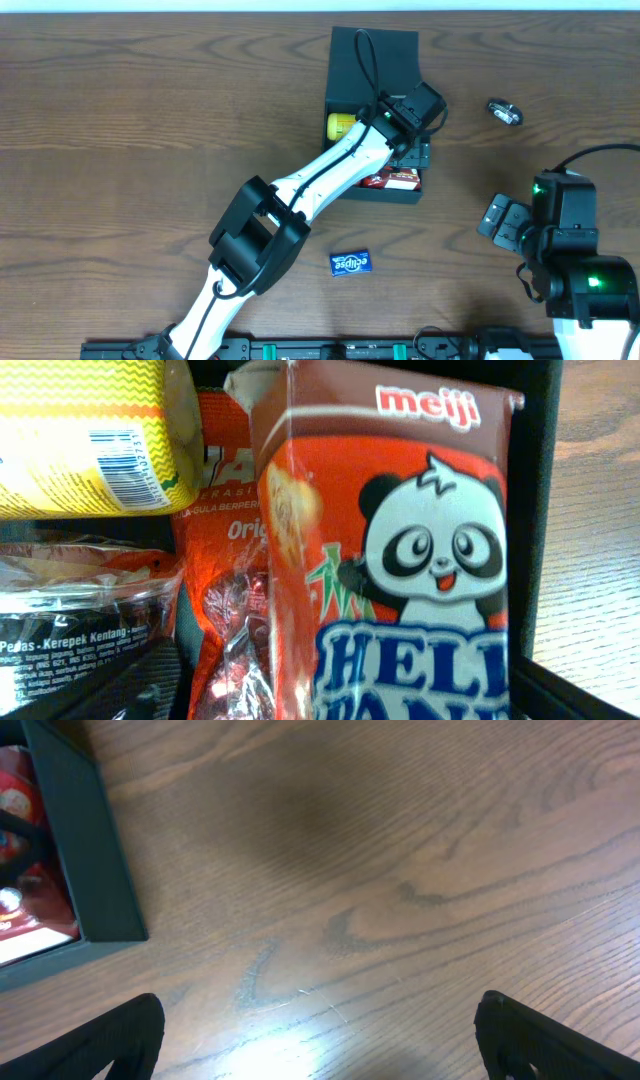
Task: Pack container
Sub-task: 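Lift the Hello Panda box and lower it into the black box, then open the left gripper and withdraw it up and left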
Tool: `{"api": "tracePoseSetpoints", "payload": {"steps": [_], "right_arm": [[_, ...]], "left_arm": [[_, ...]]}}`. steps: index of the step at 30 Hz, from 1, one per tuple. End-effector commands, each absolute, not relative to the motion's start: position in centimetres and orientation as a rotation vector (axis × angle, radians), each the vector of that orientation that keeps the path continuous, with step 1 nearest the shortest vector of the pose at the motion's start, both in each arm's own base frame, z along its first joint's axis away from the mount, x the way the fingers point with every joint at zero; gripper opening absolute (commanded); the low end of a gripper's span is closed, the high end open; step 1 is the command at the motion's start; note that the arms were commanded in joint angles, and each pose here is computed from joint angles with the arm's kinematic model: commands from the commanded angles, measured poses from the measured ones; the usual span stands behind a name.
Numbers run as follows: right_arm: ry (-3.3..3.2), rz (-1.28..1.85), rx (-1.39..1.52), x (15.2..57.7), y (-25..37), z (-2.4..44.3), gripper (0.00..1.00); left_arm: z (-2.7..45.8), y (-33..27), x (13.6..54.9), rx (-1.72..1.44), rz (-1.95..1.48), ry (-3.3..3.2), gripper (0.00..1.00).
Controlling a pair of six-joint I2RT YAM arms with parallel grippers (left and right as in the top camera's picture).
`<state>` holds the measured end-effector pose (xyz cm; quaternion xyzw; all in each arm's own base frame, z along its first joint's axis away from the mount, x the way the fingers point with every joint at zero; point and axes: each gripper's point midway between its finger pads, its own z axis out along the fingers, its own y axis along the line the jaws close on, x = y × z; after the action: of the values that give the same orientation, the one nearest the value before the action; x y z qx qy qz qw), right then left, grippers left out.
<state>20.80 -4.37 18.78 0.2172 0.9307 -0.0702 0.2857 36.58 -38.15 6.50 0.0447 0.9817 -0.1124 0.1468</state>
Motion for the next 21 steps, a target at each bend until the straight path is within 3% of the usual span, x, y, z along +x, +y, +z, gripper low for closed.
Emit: {"api": "tracePoseSetpoints", "payload": {"steps": [1,5,11,17,21], "right_arm": [[2.474,-0.184,0.617,20.7,-4.6,18.8,0.99],[2.468,-0.164,0.572,21.2,-4.3,19.0,0.99],[2.437,-0.066,0.403,22.3,-2.7,20.5,0.99],[2.358,0.180,0.093,22.0,1.6,23.6,0.99],[2.340,0.372,-0.030,21.7,4.6,24.2,0.99]], "left_arm": [[6.5,-38.2,37.1,0.128,-0.305,2.813,0.96],[8.5,-38.5,37.4,0.174,-0.308,2.796,0.95],[15.4,-38.1,38.1,0.322,-0.274,2.714,0.95],[22.7,-31.0,38.4,0.257,0.039,2.633,0.95],[28.1,-25.3,37.2,0.162,0.073,2.623,0.95]]}}
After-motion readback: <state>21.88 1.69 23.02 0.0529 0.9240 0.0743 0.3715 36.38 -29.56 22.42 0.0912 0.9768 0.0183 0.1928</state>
